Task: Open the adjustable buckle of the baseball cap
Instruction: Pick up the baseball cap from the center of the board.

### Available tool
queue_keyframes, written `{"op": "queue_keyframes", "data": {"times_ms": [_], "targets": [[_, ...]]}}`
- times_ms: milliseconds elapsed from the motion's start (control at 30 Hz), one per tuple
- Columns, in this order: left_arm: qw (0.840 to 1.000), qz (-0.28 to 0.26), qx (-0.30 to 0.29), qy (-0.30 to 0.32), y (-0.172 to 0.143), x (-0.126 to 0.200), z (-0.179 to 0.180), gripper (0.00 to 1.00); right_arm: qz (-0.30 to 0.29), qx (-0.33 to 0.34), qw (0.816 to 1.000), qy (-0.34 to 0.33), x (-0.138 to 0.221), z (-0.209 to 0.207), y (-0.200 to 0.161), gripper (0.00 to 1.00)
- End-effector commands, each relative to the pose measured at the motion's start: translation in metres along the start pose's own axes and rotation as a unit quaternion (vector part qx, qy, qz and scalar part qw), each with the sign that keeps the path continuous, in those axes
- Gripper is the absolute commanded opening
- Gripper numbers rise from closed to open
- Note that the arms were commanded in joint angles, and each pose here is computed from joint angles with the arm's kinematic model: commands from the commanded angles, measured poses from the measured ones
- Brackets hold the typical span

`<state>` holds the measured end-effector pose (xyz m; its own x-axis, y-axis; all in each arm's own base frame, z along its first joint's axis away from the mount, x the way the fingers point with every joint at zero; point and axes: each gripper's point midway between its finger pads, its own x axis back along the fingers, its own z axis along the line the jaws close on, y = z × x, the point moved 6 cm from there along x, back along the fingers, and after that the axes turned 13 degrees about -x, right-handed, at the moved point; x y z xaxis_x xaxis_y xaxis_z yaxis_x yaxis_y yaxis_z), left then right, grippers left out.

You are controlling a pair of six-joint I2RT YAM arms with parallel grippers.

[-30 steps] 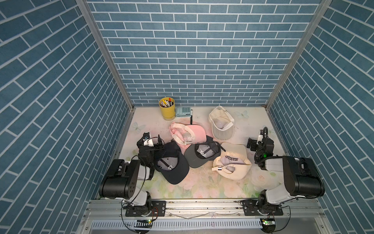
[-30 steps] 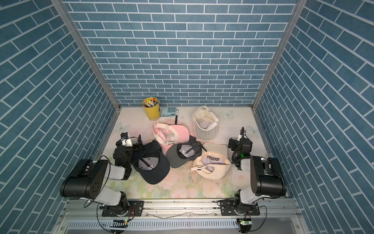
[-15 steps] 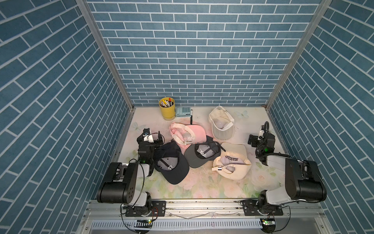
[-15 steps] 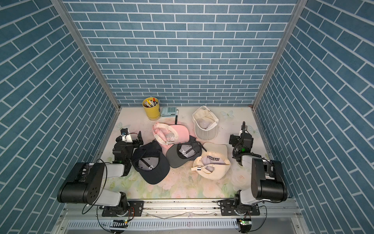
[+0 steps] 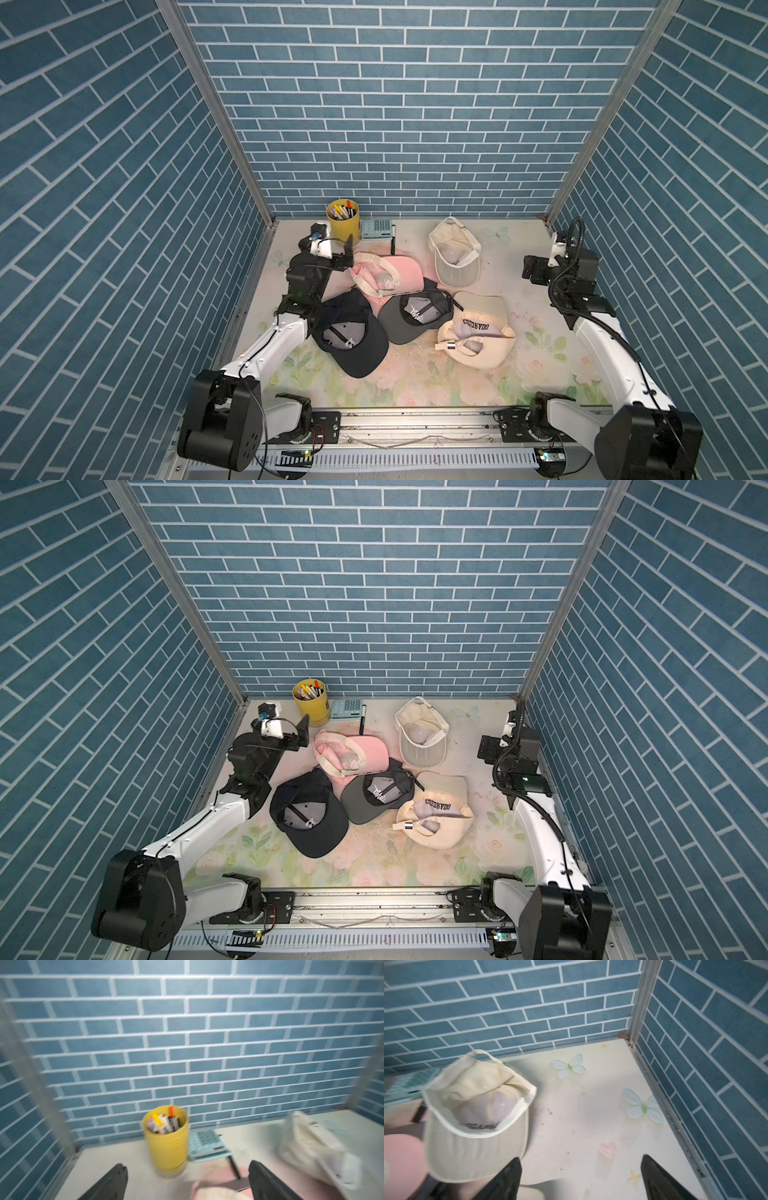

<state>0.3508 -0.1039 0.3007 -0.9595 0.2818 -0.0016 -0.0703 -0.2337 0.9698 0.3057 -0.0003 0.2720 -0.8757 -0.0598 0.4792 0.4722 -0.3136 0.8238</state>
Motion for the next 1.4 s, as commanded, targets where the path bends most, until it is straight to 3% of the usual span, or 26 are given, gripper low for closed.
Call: {"op": "queue_keyframes", "data": {"times_ms": [0, 100, 267, 367, 567, 767, 900, 1067, 1133, 1367], "targets": [[0.987, 0.072, -0.015, -0.144, -0.015, -0.010, -0.069, 0.96, 0.185, -0.048, 0.978, 0.081, 0.027, 0.021, -0.060, 0.84], [0.973, 0.072, -0.013, -0.221, -0.010, -0.017, -0.115, 0.95, 0.243, -0.026, 0.961, 0.128, 0.045, 0.047, -0.086, 0.83], [0.959, 0.077, 0.003, -0.271, -0.013, -0.026, -0.149, 0.93, 0.314, 0.013, 0.933, 0.176, 0.052, 0.080, -0.138, 0.77], [0.958, 0.081, 0.009, -0.276, -0.015, -0.026, -0.151, 0.93, 0.334, 0.054, 0.921, 0.194, 0.053, 0.096, -0.160, 0.76], [0.956, 0.097, 0.001, -0.277, -0.022, -0.012, -0.148, 0.93, 0.381, 0.144, 0.899, 0.163, 0.051, 0.101, -0.187, 0.74], [0.960, 0.094, -0.001, -0.265, -0.025, 0.004, -0.141, 0.93, 0.409, 0.152, 0.887, 0.152, 0.044, 0.104, -0.198, 0.71], [0.961, 0.092, -0.002, -0.261, -0.024, 0.010, -0.138, 0.93, 0.441, 0.144, 0.872, 0.155, 0.043, 0.108, -0.207, 0.61], [0.961, 0.088, 0.001, -0.263, -0.024, 0.013, -0.138, 0.93, 0.437, 0.136, 0.877, 0.145, 0.044, 0.102, -0.212, 0.57], [0.960, 0.086, 0.002, -0.267, -0.024, 0.013, -0.139, 0.93, 0.427, 0.140, 0.884, 0.130, 0.041, 0.099, -0.212, 0.63], [0.956, 0.081, 0.004, -0.281, -0.019, 0.007, -0.143, 0.93, 0.418, 0.148, 0.893, 0.074, 0.030, 0.089, -0.215, 0.69]]}}
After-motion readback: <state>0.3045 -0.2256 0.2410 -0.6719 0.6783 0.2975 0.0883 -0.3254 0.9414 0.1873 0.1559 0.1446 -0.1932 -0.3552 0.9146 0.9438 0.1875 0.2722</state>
